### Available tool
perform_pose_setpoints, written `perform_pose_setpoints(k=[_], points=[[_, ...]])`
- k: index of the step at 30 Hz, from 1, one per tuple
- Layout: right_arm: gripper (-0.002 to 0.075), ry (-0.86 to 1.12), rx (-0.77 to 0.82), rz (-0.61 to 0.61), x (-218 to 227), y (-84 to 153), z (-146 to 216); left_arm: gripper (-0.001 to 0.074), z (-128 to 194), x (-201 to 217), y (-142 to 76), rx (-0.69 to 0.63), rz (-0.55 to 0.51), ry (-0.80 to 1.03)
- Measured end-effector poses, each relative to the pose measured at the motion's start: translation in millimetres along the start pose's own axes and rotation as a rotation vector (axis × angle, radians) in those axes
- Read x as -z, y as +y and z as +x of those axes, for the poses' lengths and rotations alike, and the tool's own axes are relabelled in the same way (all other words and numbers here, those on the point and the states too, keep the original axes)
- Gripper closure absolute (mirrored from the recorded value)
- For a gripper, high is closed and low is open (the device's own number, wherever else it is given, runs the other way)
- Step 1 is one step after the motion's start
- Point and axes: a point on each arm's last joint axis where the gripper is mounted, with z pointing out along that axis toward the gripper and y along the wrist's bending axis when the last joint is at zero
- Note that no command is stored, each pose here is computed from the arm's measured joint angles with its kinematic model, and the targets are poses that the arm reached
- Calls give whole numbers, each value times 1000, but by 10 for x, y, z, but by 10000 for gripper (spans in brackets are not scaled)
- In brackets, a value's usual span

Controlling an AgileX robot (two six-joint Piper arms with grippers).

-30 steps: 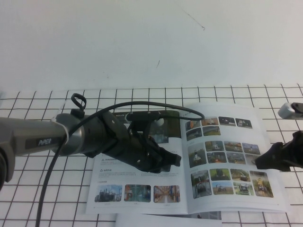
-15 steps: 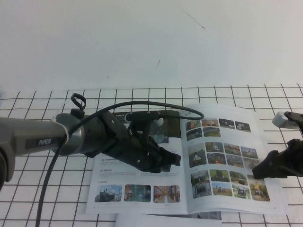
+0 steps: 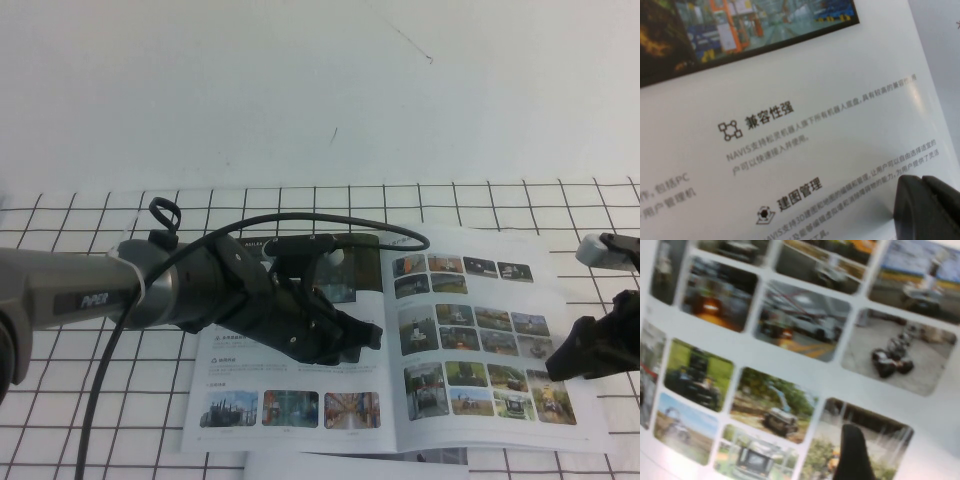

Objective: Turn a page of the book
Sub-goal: Open the closed book

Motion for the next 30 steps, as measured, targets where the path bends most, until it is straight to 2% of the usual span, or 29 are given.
perform_pose_setpoints(k=[15,23,30], points=[[268,38,-9,-14,40,18,-29,738,1,0,-1,3,1,1],[268,-17,-38,-73,42,72,-81,738,3,-5,1,5,1,2],[268,31,-12,-33,43,37,-40,738,4,-7,2,7,2,3]])
